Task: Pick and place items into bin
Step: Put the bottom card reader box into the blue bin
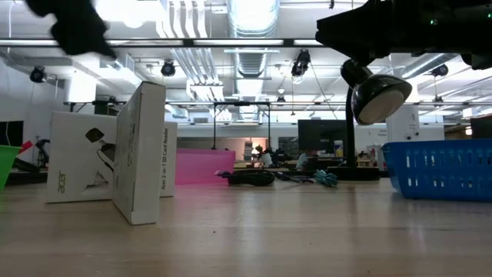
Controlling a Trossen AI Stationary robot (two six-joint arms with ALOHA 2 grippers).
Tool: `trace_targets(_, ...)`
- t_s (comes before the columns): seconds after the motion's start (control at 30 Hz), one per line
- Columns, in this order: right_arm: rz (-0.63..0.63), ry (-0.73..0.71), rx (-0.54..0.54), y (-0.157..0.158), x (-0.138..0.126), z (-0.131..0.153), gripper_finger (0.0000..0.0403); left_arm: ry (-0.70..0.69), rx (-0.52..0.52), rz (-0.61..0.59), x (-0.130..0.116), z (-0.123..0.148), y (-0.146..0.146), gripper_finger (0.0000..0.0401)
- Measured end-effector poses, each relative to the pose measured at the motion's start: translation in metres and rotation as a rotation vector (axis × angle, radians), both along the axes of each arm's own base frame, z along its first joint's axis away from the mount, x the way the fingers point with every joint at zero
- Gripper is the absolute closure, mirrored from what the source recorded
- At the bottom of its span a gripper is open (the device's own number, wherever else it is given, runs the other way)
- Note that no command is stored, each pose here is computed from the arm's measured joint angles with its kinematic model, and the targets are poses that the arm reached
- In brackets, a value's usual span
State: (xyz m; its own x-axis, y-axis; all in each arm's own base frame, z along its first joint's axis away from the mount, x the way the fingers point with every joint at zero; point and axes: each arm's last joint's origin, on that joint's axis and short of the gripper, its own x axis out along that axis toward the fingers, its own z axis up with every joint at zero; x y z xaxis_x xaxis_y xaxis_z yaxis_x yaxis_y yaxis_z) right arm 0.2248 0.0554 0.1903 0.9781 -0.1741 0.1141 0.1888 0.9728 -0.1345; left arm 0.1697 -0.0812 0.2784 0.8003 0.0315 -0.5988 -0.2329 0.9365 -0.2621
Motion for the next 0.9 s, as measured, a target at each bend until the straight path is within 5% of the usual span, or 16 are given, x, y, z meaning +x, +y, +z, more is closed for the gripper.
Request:
trace_targets(0.13, -0.001, 0.001, -0.006, 0.0, 0.0, 0.0, 0.0204, -0.178, 0.245, -0.106, 0.015, 0.012, -0.006, 0.0184)
trace_targets(0.4, -0.003, 0.005, -0.025, 0.0, 0.0, 0.0, 0.0204, -0.457, 0.664, 0.047, 0.053, -0.009, -0.019, 0.0184)
trace_targets(0.67, -0.007, 0.031, -0.072, 0.0, 0.0, -0.002, 0.0204, -0.382, 0.734, 0.002, 0.066, -0.059, -0.027, 0.0184)
trace_targets(0.9, -0.016, 0.041, -0.144, 0.0, 0.0, -0.002, 0.0204, -0.399, 0.75, 0.063, 0.066, -0.054, -0.024, 0.0184)
